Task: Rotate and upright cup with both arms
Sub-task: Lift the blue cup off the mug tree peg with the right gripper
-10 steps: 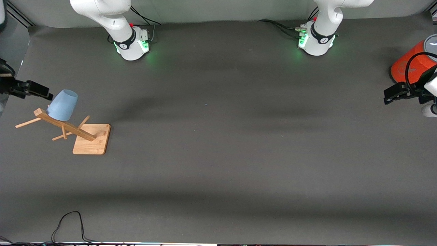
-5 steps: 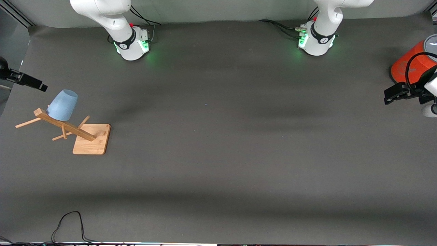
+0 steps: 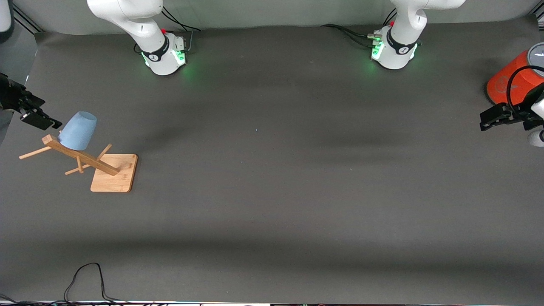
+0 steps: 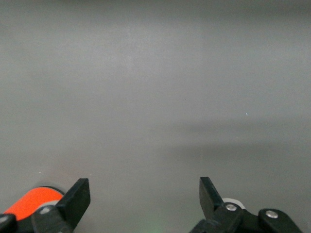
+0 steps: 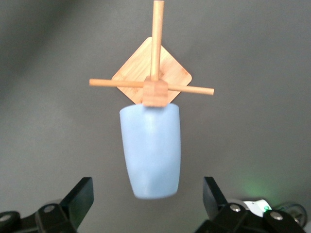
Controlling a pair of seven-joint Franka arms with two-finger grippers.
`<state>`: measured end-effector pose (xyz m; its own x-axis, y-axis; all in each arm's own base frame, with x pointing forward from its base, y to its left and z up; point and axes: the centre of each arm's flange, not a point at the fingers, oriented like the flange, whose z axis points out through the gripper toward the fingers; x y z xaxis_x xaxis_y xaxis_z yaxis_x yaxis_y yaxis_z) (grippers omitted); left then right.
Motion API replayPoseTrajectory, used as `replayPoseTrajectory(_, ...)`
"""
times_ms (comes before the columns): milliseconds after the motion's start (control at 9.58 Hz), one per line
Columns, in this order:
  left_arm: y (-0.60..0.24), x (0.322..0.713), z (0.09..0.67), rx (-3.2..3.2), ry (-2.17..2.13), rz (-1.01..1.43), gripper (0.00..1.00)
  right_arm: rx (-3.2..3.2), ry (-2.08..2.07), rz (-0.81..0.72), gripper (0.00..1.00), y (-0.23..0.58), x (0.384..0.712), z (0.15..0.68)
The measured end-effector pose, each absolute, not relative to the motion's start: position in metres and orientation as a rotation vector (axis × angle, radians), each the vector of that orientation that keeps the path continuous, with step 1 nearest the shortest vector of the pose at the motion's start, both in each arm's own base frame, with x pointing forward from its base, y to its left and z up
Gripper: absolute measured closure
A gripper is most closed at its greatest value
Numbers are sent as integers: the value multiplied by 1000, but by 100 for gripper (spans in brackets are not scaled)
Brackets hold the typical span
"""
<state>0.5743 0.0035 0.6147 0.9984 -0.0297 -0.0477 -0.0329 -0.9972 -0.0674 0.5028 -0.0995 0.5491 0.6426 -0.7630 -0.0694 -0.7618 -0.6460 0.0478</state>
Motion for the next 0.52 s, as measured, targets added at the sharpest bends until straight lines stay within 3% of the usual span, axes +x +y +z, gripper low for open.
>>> replayPoseTrajectory(522, 4, 575, 611, -3072, 48, 78, 0, 2822, -1370, -106, 0, -115, 497, 479)
